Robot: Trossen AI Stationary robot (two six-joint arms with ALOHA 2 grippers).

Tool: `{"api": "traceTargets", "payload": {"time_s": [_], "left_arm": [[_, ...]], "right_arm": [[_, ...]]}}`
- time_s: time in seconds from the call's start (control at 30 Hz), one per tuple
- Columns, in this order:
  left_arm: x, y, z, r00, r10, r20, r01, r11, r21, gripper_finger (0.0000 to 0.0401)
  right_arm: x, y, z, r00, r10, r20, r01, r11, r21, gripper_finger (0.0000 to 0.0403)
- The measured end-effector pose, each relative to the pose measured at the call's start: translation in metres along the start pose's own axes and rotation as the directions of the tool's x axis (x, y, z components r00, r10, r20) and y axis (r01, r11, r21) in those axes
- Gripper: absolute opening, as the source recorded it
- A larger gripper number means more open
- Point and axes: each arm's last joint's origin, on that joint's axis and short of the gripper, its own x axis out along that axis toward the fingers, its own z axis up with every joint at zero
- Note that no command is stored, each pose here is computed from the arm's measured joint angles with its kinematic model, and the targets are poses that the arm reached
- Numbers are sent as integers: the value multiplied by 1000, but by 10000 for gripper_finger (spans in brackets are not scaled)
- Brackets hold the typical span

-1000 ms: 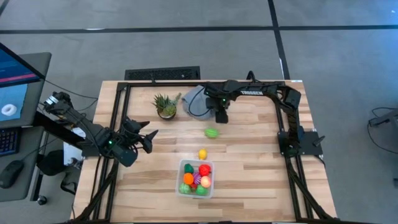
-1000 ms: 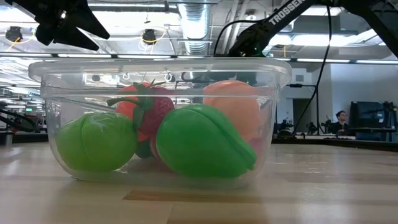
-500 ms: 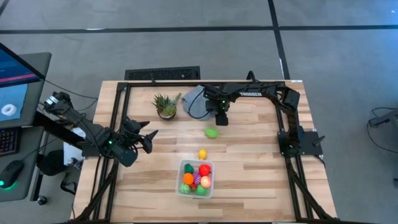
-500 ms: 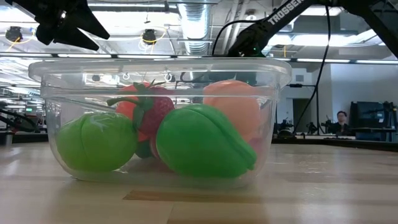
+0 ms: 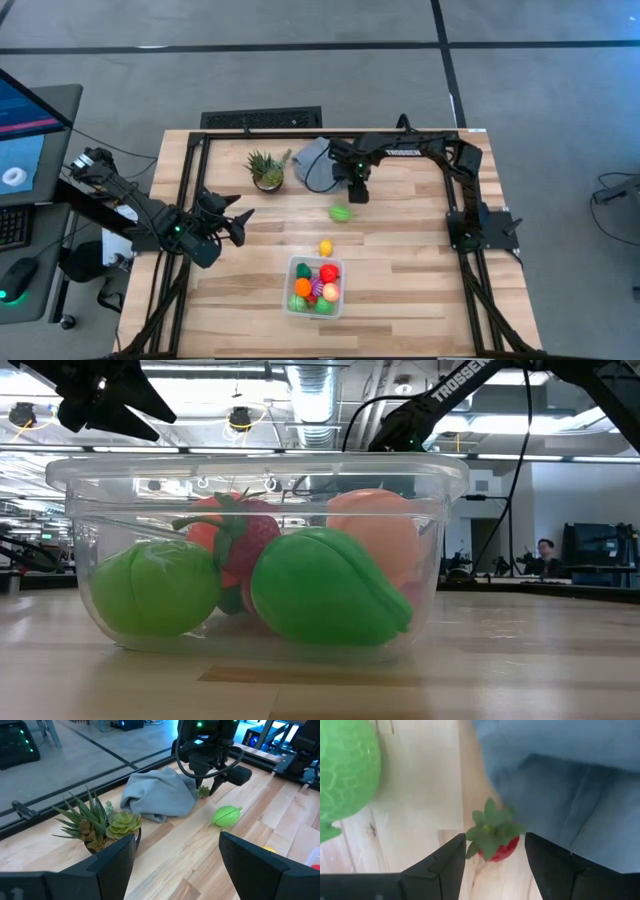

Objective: Pick and placing Produce into tupperware
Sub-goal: Put the red strawberry into the transparent bin

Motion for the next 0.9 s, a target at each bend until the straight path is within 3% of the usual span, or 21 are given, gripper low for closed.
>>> {"api": "traceTargets", "payload": {"time_s": [0.9], "left_arm": [[0,0,0,1000,-1,-2,1,1000,-1,279]], "right_arm": [[0,3,2,1000,-16,-1,16,1000,-12,230]]}}
